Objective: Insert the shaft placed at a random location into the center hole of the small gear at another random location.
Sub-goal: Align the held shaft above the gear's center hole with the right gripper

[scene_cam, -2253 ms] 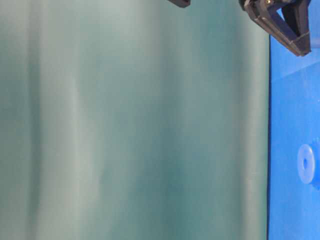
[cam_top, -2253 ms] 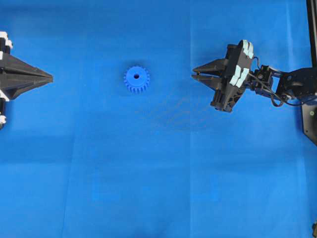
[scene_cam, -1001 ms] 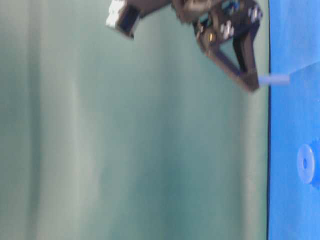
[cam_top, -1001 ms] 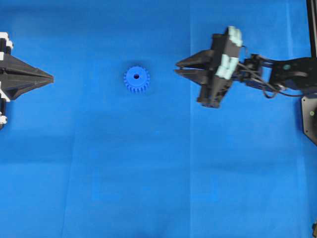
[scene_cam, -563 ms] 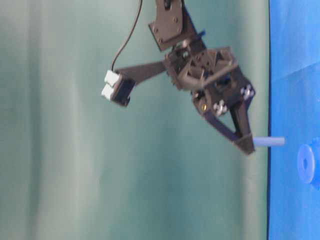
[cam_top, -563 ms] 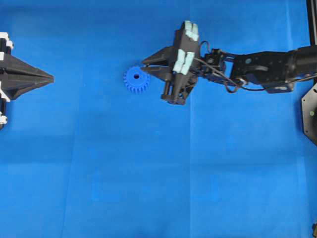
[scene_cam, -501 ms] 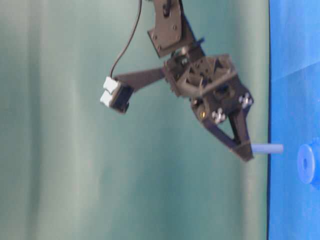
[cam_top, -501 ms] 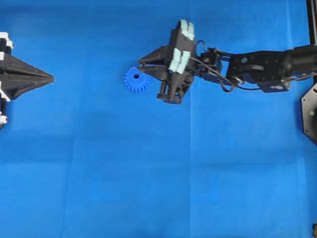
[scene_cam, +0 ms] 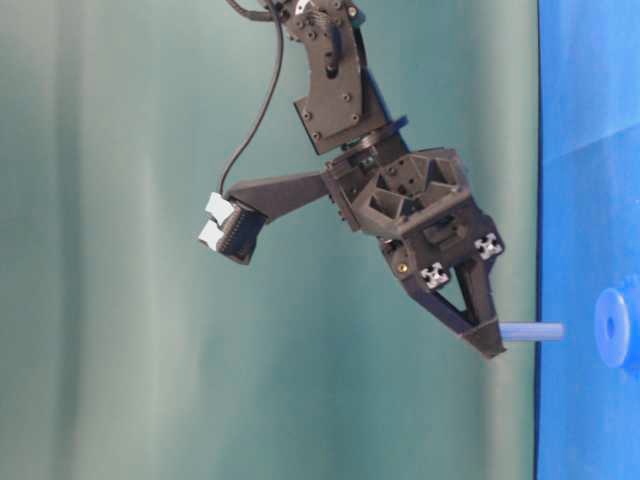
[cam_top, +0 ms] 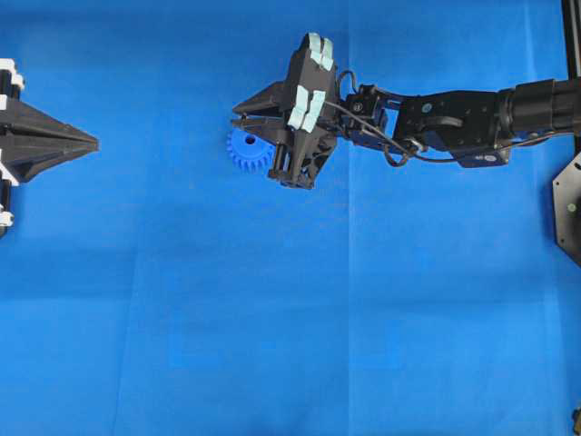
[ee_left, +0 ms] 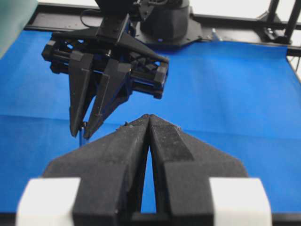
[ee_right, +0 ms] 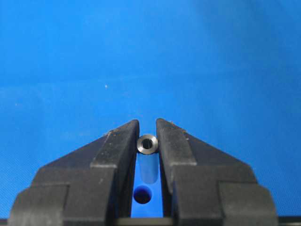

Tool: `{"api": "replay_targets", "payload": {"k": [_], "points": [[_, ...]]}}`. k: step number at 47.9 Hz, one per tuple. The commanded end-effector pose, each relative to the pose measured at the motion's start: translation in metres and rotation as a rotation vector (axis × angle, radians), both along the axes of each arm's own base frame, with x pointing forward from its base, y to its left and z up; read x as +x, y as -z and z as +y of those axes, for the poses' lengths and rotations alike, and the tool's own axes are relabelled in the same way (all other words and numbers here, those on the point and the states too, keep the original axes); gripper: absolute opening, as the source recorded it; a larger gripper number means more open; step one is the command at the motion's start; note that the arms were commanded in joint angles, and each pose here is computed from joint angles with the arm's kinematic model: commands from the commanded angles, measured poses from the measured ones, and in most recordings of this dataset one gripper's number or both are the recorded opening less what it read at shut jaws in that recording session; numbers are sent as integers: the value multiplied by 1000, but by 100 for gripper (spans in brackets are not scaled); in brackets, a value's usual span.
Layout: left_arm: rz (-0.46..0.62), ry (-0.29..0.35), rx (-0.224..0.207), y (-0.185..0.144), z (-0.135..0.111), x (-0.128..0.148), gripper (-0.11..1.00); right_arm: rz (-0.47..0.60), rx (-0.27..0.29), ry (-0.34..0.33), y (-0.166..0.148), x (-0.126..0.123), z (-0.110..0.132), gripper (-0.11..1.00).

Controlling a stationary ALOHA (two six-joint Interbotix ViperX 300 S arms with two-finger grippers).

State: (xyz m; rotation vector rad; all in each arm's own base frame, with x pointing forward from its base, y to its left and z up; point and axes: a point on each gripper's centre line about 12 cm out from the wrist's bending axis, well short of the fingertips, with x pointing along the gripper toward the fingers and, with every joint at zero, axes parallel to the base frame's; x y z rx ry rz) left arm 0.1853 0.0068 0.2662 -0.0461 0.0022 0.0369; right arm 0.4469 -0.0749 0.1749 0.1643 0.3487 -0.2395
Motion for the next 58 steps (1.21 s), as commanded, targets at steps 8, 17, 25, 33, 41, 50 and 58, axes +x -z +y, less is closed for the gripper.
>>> {"api": "replay_targets", "payload": {"k": [8, 17, 25, 33, 41, 50, 58], "points": [[-14, -1, 2, -4, 0, 2, 0, -7, -2, 0, 3, 7, 0, 2], [-14, -1, 2, -4, 0, 2, 0, 10, 3, 3, 13, 7, -1, 2], [-12, -3, 2, -4, 1, 2, 0, 6, 2, 4, 13, 6, -1, 2], [-12, -1, 3, -4, 0, 2, 0, 8, 2, 4, 13, 6, -1, 2], [-14, -3, 2, -4, 1, 2, 0, 0, 1, 4, 10, 6, -1, 2], [-14, -1, 2, -4, 0, 2, 0, -42, -8, 1, -12, 3, 0, 2], [-11, -1, 0, -3, 0, 2, 0, -69, -12, -3, -26, 0, 2, 2]]}}
